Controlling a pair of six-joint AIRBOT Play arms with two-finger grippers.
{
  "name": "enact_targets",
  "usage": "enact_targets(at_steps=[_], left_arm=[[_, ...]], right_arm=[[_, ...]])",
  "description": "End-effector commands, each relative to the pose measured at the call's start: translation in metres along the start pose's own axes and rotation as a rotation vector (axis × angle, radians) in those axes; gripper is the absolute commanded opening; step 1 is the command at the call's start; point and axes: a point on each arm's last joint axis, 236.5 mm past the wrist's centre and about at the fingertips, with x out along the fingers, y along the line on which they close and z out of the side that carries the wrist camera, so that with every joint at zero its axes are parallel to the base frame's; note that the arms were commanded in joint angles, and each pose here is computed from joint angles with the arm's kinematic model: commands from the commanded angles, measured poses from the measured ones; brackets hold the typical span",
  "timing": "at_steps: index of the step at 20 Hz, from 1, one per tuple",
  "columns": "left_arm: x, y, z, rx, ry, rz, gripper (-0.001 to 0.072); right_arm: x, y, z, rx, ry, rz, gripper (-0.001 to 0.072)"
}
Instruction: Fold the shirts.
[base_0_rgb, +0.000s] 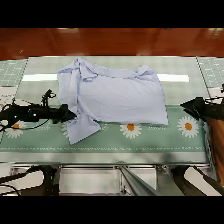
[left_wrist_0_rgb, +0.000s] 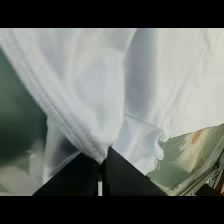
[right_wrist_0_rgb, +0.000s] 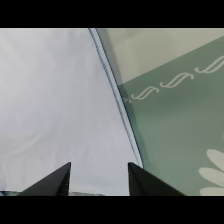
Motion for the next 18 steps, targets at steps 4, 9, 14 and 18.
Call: enact_targets(at_steps=[4,9,14,18], left_arm=[[-0.008,-0.023,0.009,0.066,0.021,-0.030,0.0021],[-0.014,-0.021,0.004,0.091,0.059,-0.018,0.0021],[-0.014,-0.021,0.004,0.093,0.060,-0.017,0.0021],[-0.014,-0.021,0.003,0.093,0.066,-0.019,0.0021]], right_arm=[[-0.005,-0.043,-0.019,-0.010,0.083,-0.182,0.0408],[-0.005,-0.051,-0.053,0.022,0.205,-0.201,0.0409],[0.016,-0.039,-0.075,0.087,0.279,-0.078,0.0417],[0.032,-0.038,-0.080,0.147,0.332,-0.015,0.0419]])
